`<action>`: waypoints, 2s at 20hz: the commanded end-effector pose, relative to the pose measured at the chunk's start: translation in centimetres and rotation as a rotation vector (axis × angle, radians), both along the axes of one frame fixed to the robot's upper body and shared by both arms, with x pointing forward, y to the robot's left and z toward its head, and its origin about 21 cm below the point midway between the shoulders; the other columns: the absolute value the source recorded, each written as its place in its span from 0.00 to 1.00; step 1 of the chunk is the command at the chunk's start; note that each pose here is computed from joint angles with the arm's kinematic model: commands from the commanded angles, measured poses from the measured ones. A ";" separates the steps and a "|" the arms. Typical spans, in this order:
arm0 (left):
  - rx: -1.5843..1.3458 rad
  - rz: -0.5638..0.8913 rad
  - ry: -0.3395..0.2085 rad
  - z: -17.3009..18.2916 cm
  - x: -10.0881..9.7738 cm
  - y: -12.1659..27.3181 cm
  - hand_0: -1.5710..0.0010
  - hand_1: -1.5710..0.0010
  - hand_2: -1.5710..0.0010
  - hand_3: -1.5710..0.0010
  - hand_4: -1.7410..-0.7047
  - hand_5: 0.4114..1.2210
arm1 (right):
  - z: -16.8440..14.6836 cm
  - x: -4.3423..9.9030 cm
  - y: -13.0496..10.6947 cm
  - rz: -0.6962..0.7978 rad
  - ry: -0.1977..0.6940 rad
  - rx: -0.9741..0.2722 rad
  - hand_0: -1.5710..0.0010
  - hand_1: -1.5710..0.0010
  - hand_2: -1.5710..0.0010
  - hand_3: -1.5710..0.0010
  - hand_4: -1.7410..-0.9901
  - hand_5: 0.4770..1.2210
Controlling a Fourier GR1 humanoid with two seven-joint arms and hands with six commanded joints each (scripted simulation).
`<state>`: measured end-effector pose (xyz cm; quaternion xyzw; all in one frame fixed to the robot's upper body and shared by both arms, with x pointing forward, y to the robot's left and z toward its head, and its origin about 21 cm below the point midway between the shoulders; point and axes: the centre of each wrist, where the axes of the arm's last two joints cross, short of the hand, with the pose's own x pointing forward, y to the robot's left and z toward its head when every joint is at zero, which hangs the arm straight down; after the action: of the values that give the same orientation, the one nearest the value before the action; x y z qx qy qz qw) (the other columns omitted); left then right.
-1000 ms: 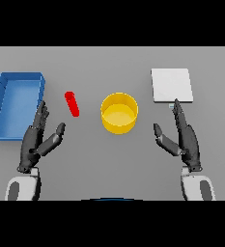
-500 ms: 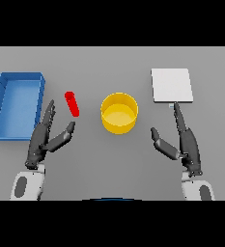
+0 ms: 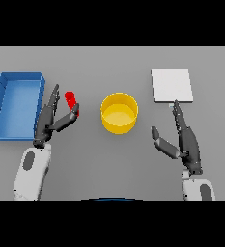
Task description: Pick up the red beaker and tilt it to pour out 1 green nut into yellow bowl. Pick up the yellow bowl and place it on the metallic measuring scale.
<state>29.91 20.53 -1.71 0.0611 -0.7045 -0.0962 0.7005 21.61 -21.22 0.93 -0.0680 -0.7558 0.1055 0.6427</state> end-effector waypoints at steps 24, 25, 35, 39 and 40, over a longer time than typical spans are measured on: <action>0.019 0.002 -0.134 -2.5 6.0 -4.3 0.21 0.20 0.20 0.29 0.16 0.85 | -0.2 -0.1 0.0 -0.008 -0.003 -0.005 1.00 1.00 1.00 1.00 0.68 0.28; 0.014 0.011 -0.139 -2.5 5.9 -4.2 0.17 0.16 0.16 0.23 0.13 0.87 | -0.1 0.0 0.0 -0.004 -0.004 -0.005 1.00 1.00 1.00 1.00 0.68 0.28; 0.169 -0.037 -0.216 2.5 7.5 -3.8 0.02 0.02 0.02 0.03 0.01 0.89 | -0.6 0.3 0.1 -0.025 -0.020 -0.075 1.00 1.00 1.00 1.00 0.84 0.24; 0.470 -0.173 -0.260 5.3 8.0 -3.8 0.01 0.01 0.01 0.01 0.01 0.89 | -0.5 0.1 -0.2 -0.017 -0.034 -0.081 1.00 1.00 1.00 1.00 0.86 0.25; 0.510 -0.194 -0.261 5.6 7.9 -3.9 0.01 0.01 0.01 0.01 0.01 0.89 | -0.5 0.2 0.1 -0.014 -0.033 -0.072 1.00 1.00 1.00 1.00 0.86 0.25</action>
<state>37.83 16.61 3.92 0.1778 -0.7449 -0.3278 0.5532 21.79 -21.11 0.44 -0.0978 -0.7617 0.1270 0.6277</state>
